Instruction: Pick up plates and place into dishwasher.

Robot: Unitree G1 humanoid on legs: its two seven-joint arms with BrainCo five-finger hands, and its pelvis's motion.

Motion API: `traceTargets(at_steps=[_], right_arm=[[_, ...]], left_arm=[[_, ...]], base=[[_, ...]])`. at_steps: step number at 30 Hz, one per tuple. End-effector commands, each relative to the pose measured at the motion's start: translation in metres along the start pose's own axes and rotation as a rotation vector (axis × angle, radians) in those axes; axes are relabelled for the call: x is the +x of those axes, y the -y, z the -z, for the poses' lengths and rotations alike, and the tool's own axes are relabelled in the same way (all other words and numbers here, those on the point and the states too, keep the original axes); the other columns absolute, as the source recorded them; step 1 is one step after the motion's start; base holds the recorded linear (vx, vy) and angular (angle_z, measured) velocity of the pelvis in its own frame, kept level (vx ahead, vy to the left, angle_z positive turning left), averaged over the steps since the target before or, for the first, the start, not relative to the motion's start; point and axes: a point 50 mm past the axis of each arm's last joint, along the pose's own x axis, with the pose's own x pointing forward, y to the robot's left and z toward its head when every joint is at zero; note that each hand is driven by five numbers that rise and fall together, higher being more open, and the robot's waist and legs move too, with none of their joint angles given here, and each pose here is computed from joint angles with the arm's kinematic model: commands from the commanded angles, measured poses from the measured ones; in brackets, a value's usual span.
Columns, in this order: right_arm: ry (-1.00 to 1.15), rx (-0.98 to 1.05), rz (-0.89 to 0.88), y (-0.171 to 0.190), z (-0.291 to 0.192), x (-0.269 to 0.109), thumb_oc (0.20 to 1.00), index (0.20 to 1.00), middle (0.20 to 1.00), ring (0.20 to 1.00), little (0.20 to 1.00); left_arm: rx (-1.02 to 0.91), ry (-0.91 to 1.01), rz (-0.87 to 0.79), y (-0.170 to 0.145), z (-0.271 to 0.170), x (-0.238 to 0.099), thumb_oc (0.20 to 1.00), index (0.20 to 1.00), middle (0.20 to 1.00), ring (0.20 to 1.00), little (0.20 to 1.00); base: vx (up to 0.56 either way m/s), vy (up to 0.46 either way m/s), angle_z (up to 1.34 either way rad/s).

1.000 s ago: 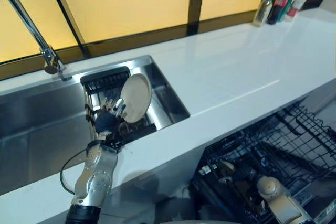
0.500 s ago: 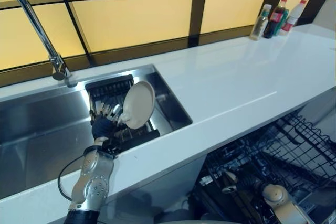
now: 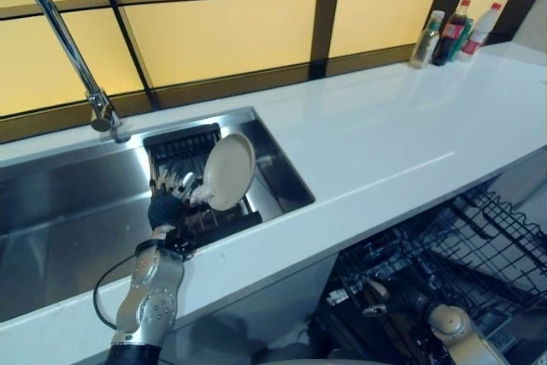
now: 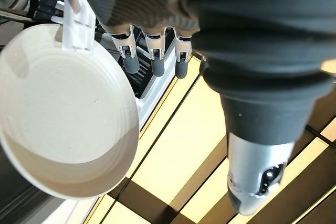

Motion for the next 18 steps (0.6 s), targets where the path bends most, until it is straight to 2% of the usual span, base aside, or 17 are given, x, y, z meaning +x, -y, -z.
traceTargets(at_steps=[1,5,6,9,14,18], right_arm=[[0.181,0.06,0.084,0.001,-0.028,0.0,1.0,1.0,1.0,1.0,1.0],[0.257,0.062,0.342,0.046,-0.037,-0.022,1.0,1.0,1.0,1.0,1.0],[0.289,0.062,0.461,0.068,-0.039,-0.037,1.0,1.0,1.0,1.0,1.0],[0.373,0.046,0.667,0.101,-0.047,-0.065,1.0,1.0,1.0,1.0,1.0],[0.499,0.027,0.851,0.12,-0.059,-0.097,1.0,1.0,1.0,1.0,1.0],[0.535,0.023,0.895,0.125,-0.064,-0.104,1.0,1.0,1.0,1.0,1.0]], left_arm=[[0.012,0.113,-0.038,-0.017,-0.022,0.001,1.0,1.0,1.0,1.0,1.0],[0.007,0.132,-0.053,-0.021,-0.029,0.001,1.0,1.0,1.0,1.0,1.0],[0.006,0.144,-0.059,-0.024,-0.033,0.001,1.0,1.0,1.0,1.0,1.0],[-0.001,0.167,-0.069,-0.03,-0.039,-0.002,1.0,1.0,1.0,1.0,1.0],[-0.016,0.189,-0.084,-0.034,-0.044,-0.003,1.0,1.0,1.0,1.0,1.0],[-0.025,0.192,-0.085,-0.035,-0.044,-0.002,1.0,1.0,1.0,1.0,1.0]], base=[[-0.07,0.002,-0.01],[-0.08,-0.003,-0.02],[-0.08,-0.002,-0.02],[-0.08,0.015,-0.04],[-0.04,0.033,-0.09],[-0.01,0.016,-0.05]])
